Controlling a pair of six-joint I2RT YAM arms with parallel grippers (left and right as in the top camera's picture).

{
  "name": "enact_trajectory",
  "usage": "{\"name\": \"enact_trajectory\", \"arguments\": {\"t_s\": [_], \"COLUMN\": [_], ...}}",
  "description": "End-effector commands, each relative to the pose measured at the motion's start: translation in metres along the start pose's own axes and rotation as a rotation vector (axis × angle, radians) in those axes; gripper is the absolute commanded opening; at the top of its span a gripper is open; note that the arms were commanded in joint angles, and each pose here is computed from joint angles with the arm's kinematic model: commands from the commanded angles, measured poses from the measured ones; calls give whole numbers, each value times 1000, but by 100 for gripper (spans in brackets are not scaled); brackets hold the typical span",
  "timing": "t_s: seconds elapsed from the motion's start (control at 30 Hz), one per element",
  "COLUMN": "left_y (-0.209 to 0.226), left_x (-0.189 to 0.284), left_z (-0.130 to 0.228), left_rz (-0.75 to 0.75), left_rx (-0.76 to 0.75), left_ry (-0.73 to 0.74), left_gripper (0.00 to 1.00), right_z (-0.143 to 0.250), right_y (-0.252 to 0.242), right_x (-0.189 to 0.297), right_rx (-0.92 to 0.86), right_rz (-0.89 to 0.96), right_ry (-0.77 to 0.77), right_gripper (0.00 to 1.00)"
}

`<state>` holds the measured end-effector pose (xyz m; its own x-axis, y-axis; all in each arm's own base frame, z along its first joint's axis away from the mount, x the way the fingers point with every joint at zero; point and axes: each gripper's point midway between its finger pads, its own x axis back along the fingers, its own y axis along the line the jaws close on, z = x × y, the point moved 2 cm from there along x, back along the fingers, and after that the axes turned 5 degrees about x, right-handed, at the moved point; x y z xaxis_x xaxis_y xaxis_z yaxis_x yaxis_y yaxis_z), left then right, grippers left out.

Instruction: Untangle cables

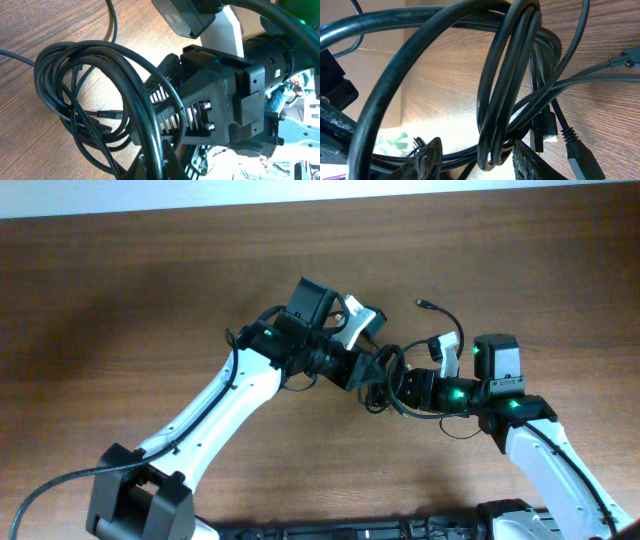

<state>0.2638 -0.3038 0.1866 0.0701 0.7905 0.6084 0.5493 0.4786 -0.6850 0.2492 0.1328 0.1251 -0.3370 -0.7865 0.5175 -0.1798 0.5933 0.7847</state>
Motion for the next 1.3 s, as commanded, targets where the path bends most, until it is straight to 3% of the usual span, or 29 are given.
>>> {"name": "enact_trajectory", "arguments": {"t_s": [0.0, 0.1, 0.17, 0.23, 0.33, 0.47, 0.63, 0.67, 0.7, 0.73, 0.97, 1.13, 1.27], "left_y": [-16, -26, -27, -33, -32, -19, -2, 3, 8, 11, 13, 3, 23], "left_x": [6, 7, 6, 2, -2, -12, -28, -27, -27, -26, -28, -34, -45], "left_z": [-5, -2, -2, 1, 3, 4, 16, 17, 18, 19, 38, 43, 47], "left_rz": [41, 113, 113, 121, 92, -33, -119, -156, -184, -204, -210, -151, -240], "left_rx": [-29, -30, -32, -44, -53, -66, -39, -34, -31, -26, 14, 10, -4], "left_ry": [-16, 0, 1, 14, 18, 14, 73, 74, 74, 78, 146, 167, 172], "left_gripper": [0, 0, 0, 0, 2, 13, 14, 17, 36, 43, 46, 68, 75], "right_z": [-3, -12, -15, -15, -6, 1, -6, -6, -7, -7, -9, -10, -26], "right_y": [-3, -27, -40, -53, -67, -69, -72, -73, -73, -73, -75, -77, -81], "right_x": [0, 2, 5, 3, -6, -13, -12, -11, -11, -11, -10, -9, -1], "right_rx": [22, 15, 1, -79, -151, -179, -160, -158, -153, -153, -149, -207, -292], "right_rz": [31, 191, 270, 323, 337, 310, 332, 339, 338, 337, 357, 367, 348], "right_ry": [-14, -72, -97, -105, -52, -9, -40, -42, -44, -45, -57, -77, -155], "right_gripper": [45, 44, 29, 25, 4, 4, 4, 4, 4, 4, 4, 4, 4]}}
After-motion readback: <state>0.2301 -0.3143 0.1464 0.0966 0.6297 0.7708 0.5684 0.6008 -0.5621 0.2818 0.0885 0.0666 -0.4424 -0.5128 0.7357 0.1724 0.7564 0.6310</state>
